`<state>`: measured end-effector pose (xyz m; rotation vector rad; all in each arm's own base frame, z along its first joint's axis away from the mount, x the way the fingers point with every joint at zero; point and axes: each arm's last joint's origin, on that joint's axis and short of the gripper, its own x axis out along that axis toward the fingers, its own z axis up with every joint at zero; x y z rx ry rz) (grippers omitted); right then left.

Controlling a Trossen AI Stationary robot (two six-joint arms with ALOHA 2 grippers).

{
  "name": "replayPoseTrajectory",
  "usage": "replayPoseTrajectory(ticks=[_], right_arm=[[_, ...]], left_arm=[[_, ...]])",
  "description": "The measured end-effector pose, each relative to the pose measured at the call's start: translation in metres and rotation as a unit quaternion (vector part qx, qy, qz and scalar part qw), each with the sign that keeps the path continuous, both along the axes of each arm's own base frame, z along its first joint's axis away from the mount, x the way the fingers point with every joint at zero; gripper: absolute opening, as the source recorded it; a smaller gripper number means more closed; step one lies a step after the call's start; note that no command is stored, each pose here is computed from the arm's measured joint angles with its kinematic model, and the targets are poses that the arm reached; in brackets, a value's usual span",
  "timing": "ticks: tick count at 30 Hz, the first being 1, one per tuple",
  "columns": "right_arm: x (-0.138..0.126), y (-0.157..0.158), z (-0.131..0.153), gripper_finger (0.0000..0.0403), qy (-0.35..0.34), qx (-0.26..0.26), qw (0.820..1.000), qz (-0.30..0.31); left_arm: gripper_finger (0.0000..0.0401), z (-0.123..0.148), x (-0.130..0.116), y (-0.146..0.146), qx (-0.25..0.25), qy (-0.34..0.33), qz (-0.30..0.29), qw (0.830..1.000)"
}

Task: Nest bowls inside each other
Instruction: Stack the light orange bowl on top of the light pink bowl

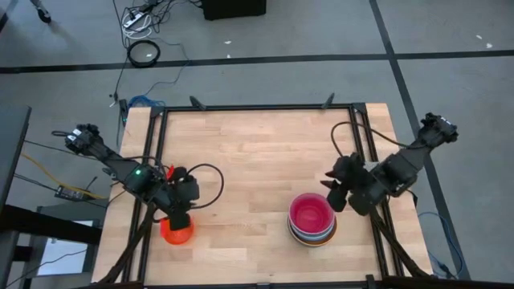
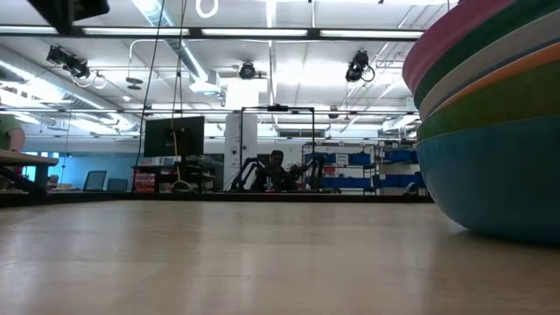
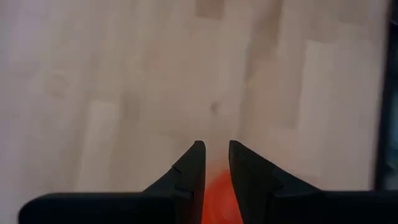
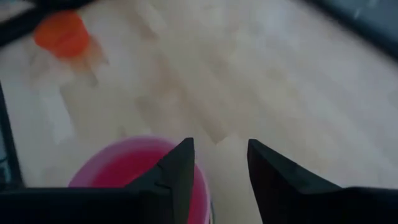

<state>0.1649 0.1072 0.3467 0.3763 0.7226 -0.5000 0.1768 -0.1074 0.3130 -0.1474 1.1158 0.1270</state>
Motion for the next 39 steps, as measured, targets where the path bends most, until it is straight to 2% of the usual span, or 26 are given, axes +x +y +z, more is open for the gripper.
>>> replayPoseTrajectory(ticks=[4,13,20,23,26,29,32,35,39], right_arm=[[-0.002,0.008,0.000,0.0135,-0.030,-0.043,0.999,-0.001],[0.007,0.019,-0.010,0.0134,-0.022,-0.065,0.998,-0.006],[0.011,0.023,-0.015,0.0134,-0.010,-0.058,0.998,-0.004],[0.011,0.023,-0.015,0.0134,-0.008,-0.053,0.999,-0.002],[0.011,0.023,-0.015,0.0134,-0.007,-0.052,0.999,-0.001],[0.011,0.023,-0.015,0.0134,-0.005,-0.053,0.999,0.002],[0.011,0.023,-0.015,0.0134,-0.004,-0.056,0.998,0.004],[0.011,0.023,-0.015,0.0134,-0.006,-0.059,0.998,0.004],[0.011,0.023,-0.015,0.0134,-0.007,-0.058,0.998,0.004]], left_arm=[[0.0080,-0.001,-0.005,-0.009,-0.021,0.014,-0.018,1.000],[0.0080,-0.023,0.004,-0.035,0.008,0.058,-0.038,0.998],[0.0080,-0.056,0.020,-0.053,0.022,0.134,-0.002,0.991],[0.0080,-0.065,0.021,-0.056,0.018,0.170,0.026,0.985],[0.0080,-0.068,0.020,-0.058,0.018,0.188,0.023,0.982],[0.0080,-0.068,0.018,-0.063,0.022,0.183,-0.014,0.983],[0.0081,-0.068,0.019,-0.071,0.028,0.158,-0.104,0.982],[0.0082,-0.067,0.019,-0.080,0.046,0.124,-0.220,0.966],[0.0082,-0.069,0.018,-0.079,0.107,0.126,-0.286,0.944]])
